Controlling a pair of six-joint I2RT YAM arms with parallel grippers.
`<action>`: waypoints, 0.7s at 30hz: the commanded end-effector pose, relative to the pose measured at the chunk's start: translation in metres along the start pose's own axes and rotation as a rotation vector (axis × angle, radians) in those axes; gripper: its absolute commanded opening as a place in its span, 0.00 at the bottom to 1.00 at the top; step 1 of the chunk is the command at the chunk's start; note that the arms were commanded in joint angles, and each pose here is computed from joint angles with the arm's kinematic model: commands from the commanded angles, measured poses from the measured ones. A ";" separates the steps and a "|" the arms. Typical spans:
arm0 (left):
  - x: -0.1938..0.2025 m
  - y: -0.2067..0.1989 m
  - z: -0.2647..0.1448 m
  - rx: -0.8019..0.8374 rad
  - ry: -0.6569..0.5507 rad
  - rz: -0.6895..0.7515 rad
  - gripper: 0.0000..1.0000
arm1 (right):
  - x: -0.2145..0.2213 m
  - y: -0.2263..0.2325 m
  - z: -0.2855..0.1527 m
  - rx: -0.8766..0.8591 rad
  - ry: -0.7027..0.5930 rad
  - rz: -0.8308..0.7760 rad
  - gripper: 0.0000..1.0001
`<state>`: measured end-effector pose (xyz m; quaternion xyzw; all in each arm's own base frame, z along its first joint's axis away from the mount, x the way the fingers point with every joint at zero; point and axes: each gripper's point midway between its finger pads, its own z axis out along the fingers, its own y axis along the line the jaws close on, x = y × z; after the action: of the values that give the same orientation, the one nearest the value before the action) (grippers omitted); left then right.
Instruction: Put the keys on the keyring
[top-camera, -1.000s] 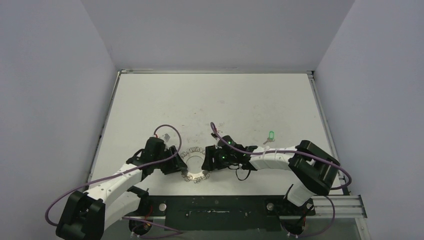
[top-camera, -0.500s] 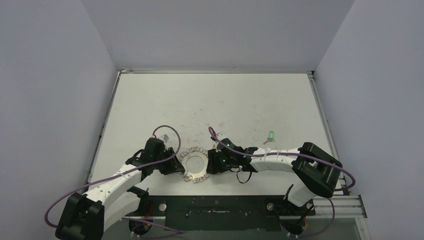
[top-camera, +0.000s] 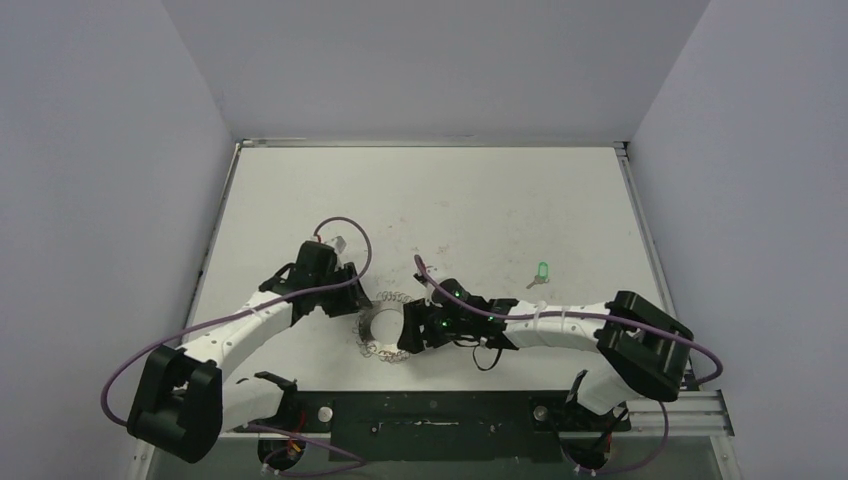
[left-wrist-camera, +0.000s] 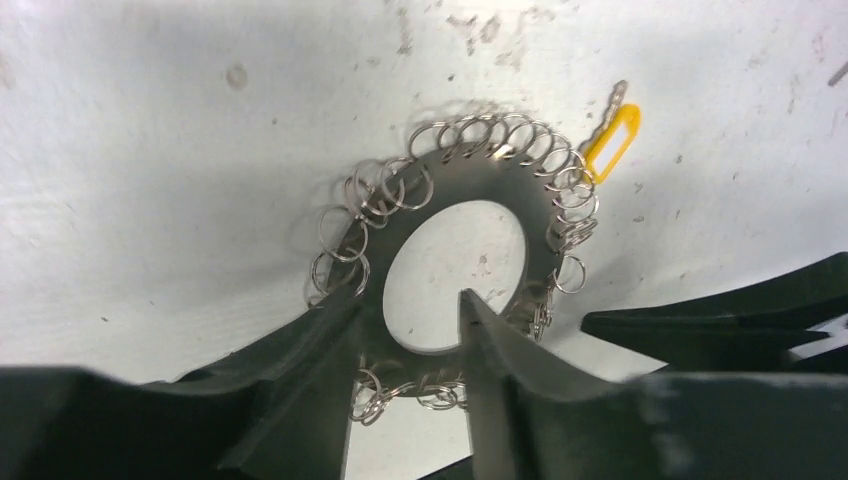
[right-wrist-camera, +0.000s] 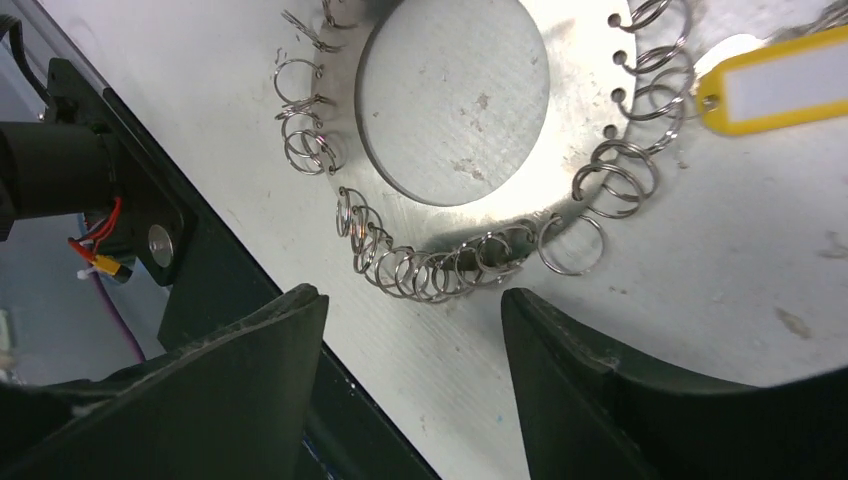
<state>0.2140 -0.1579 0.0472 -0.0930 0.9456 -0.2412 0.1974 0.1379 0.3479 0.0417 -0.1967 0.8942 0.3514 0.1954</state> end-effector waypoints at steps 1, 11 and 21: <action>-0.028 -0.008 -0.016 -0.024 -0.064 0.101 0.46 | -0.032 0.004 -0.029 0.053 -0.134 -0.062 0.70; 0.004 -0.025 -0.024 0.159 -0.040 0.032 0.53 | -0.037 0.005 -0.026 0.091 -0.095 -0.114 0.46; 0.034 -0.031 -0.014 0.272 -0.002 -0.084 0.35 | -0.039 0.007 0.009 0.109 -0.020 -0.118 0.33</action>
<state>0.1722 -0.1739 0.0493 -0.0981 0.9199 -0.3315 0.1854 0.1632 0.3528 0.0495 -0.2265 0.9035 0.2849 0.2262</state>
